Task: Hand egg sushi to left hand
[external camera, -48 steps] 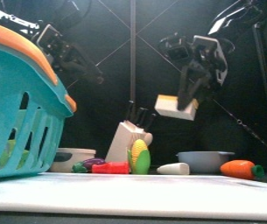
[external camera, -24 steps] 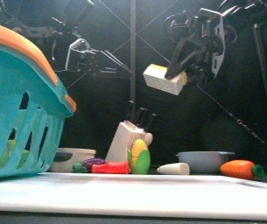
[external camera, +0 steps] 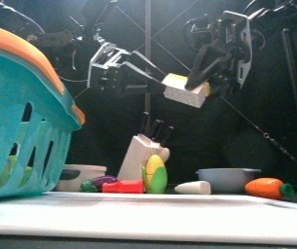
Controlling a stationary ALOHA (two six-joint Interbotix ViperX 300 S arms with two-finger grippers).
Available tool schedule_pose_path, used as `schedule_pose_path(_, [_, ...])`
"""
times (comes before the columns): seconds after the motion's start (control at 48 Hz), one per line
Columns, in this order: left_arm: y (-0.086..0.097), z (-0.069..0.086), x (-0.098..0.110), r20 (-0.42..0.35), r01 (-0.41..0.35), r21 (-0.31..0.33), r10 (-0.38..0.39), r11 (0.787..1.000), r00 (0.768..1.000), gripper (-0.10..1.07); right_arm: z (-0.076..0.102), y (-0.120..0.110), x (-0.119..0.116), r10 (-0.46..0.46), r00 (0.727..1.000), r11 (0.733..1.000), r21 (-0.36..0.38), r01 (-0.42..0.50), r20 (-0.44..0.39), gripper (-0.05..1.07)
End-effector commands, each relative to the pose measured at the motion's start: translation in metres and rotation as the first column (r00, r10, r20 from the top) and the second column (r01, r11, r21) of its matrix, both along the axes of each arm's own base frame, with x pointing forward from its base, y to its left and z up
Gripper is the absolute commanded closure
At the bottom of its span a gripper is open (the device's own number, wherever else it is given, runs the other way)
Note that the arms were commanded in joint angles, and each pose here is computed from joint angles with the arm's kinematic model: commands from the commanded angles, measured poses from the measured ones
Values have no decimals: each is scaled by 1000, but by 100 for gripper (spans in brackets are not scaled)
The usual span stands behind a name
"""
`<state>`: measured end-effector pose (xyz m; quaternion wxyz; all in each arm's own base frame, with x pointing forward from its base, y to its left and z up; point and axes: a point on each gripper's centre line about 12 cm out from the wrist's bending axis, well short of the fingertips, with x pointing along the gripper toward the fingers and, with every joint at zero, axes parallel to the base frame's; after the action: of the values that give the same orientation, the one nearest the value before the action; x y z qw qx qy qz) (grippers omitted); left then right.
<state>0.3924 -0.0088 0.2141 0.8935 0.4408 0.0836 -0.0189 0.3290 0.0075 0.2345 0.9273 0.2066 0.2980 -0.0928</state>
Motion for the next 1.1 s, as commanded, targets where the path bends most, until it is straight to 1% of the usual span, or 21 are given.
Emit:
schedule_pose_path(0.0, [-6,11,7,37,24,36,-25,999,999,-5,12,0,2,1,999,1000,5,-1,40,45])
schedule_pose_path(0.125, [-12,5,14,24,58,120,-61,991,998,-5,14,1,3,8,998,1000,11,-9,58,45])
schedule_pose_path(0.271, [-13,3,19,21,67,183,-72,981,997,-5,14,2,4,13,998,1000,15,-14,69,45])
schedule_pose_path(0.375, [-11,2,21,18,60,212,-66,975,998,-5,14,2,3,13,998,1000,17,-14,69,45])
schedule_pose_path(0.542, [-7,2,22,23,48,236,-55,971,998,-3,13,3,4,16,998,1000,18,-17,69,45])
schedule_pose_path(0.667, [-5,2,22,28,44,256,-52,966,998,1,13,4,3,16,998,1000,20,-18,67,45])
schedule_pose_path(0.75, [-3,3,22,33,39,264,-49,964,998,6,13,4,3,16,998,1000,20,-18,69,45])
schedule_pose_path(0.979, [-3,4,22,48,32,266,-46,964,998,25,11,3,3,16,998,1000,17,-17,64,45])
schedule_pose_path(1.083, [-3,3,22,45,34,264,-47,964,998,30,10,2,2,11,998,1000,18,-12,61,45])
